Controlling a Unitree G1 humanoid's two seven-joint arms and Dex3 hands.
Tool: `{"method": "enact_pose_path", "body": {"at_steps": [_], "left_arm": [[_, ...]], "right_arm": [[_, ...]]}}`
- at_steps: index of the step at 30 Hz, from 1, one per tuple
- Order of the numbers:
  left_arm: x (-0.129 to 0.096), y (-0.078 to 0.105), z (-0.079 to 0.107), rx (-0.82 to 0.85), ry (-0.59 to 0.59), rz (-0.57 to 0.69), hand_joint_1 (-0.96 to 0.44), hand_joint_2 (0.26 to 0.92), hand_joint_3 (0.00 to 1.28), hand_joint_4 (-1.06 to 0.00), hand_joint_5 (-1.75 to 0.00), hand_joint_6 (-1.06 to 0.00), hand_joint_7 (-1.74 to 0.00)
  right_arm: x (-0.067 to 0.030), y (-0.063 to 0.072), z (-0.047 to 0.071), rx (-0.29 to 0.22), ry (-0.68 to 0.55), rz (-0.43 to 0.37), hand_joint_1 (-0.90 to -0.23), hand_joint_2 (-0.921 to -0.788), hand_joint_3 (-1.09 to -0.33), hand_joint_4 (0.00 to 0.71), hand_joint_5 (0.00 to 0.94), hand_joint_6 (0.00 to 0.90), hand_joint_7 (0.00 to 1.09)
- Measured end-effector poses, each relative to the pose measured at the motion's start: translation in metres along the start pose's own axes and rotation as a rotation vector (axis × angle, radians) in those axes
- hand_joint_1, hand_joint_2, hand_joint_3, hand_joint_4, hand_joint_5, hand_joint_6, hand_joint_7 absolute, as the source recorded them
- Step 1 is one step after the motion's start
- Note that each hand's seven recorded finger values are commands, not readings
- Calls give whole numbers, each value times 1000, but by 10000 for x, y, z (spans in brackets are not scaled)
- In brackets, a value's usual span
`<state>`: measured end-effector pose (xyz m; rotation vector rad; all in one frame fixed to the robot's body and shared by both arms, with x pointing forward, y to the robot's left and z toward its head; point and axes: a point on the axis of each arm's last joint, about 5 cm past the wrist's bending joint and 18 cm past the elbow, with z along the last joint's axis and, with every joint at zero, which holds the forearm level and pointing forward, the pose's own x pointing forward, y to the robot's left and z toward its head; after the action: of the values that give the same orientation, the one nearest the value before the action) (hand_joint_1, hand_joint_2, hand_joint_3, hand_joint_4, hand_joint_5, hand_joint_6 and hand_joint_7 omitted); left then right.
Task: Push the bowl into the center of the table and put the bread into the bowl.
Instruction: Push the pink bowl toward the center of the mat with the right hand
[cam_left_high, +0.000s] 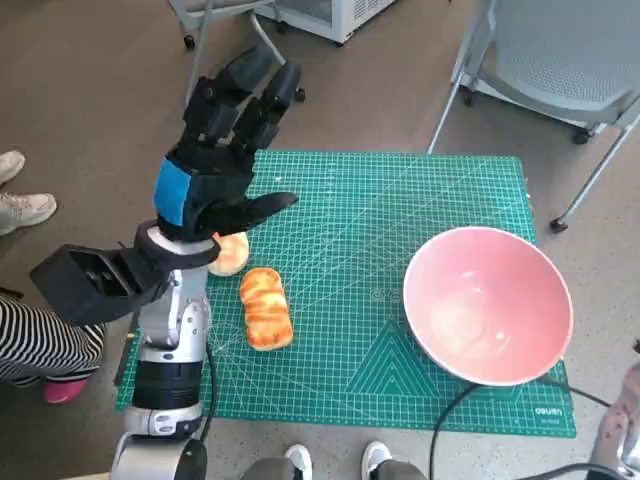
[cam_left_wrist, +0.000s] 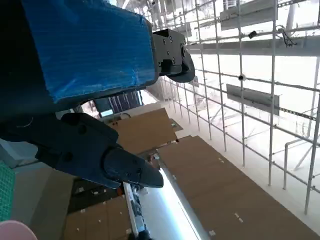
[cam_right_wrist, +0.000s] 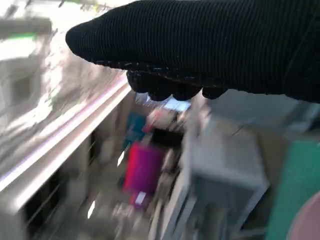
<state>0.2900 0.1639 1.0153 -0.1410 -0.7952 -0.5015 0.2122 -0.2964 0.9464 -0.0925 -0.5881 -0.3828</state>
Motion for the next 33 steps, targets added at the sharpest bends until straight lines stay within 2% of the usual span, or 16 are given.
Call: {"method": "enact_pose_path", "body": {"at_steps": [4,11,16,19,23,28,33], "left_arm": [[-3,5,-1,1,2,1,-249,906,4,-199,0,1,-552],[-7,22,2,2,13,1,-249,906,3,-196,0,1,-552],[-11,46,12,1,29,1,-250,905,3,-197,0,0,-555],[-8,60,29,5,33,-1,-250,905,3,-197,-1,1,-564],[-1,71,57,12,32,-7,-251,904,2,-198,-1,0,-572],[5,80,85,21,24,-10,-251,903,1,-199,-1,0,-586],[-2,103,104,32,22,-8,-252,901,0,-199,-1,1,-587]], "right_arm": [[-94,-42,-140,11,63,-38,-664,-921,-737,111,3,0,530],[-287,-14,-392,49,192,-62,-621,-921,-757,110,1,-1,473],[-437,68,-559,81,297,-64,-580,-921,-786,105,0,15,469],[-499,172,-639,109,348,-56,-576,-921,-794,106,1,18,465],[-529,340,-710,152,391,-32,-586,-921,-797,109,3,20,460],[-497,542,-753,220,408,18,-609,-921,-796,110,3,21,456],[-449,716,-782,320,414,64,-612,-921,-809,110,2,22,454]]}}
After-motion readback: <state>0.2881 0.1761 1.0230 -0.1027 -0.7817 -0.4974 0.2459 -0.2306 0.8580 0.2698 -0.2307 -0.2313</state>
